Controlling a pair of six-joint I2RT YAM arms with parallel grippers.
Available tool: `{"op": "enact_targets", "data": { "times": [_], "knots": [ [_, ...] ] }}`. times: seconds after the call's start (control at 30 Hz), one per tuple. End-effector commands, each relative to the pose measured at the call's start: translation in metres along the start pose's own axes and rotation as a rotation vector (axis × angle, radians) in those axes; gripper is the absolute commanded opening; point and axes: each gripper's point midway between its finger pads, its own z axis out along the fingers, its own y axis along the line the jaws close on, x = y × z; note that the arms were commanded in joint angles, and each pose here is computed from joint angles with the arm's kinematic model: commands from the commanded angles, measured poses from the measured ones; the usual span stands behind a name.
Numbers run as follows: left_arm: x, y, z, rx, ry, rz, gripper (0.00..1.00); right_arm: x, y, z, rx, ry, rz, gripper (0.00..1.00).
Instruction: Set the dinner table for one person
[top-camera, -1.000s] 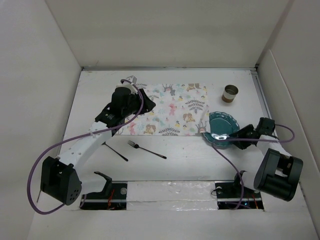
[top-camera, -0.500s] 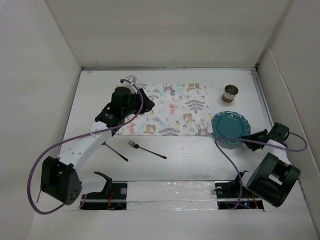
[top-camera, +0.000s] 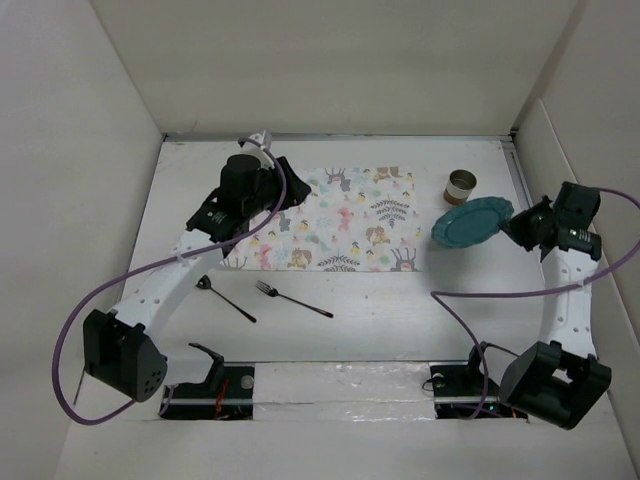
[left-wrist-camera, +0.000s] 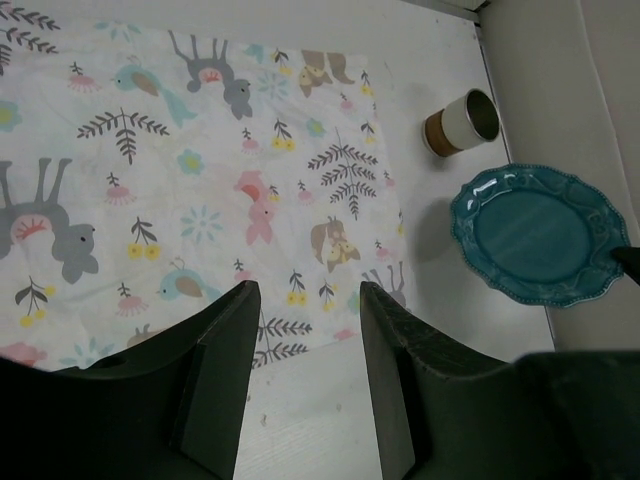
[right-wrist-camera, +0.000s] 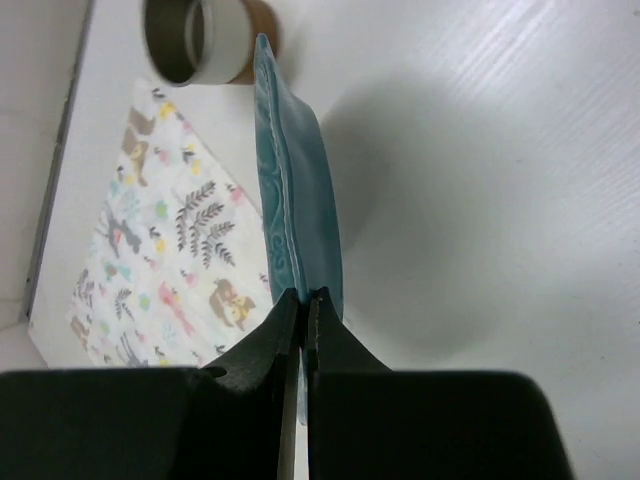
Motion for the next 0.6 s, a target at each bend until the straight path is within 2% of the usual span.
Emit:
{"op": "enact_targets", "data": {
  "times": [0.0, 0.2, 0.37, 0.4, 0.57],
  "knots": [
    [-0.026, -0.012, -0.006, 0.013, -0.058, 0.023, 0.42, -0.019, 0.057, -0.037, -0.152, -0.067, -0.072, 0.0],
    [-0.039, -0.012, -0.01, 0.004, -0.096, 0.03, 0.42, 0.014, 0.099, -0.063, -0.279, 0.007, -0.183, 0.0],
    [-0.061, -0.006, -0.015, -0.013, -0.142, 0.034, 0.43, 0.062, 0.174, -0.088, -0.64, 0.183, -0.175, 0.0],
    [-0.065, -0.006, -0.016, -0.018, -0.15, 0.053, 0.44, 0.076, 0.2, -0.095, -0.74, 0.207, -0.208, 0.0],
    [-0.081, -0.012, -0.025, -0.029, -0.185, 0.083, 0.46, 0.136, 0.258, -0.084, -0.94, 0.396, -0.238, 0.0]
  ]
}}
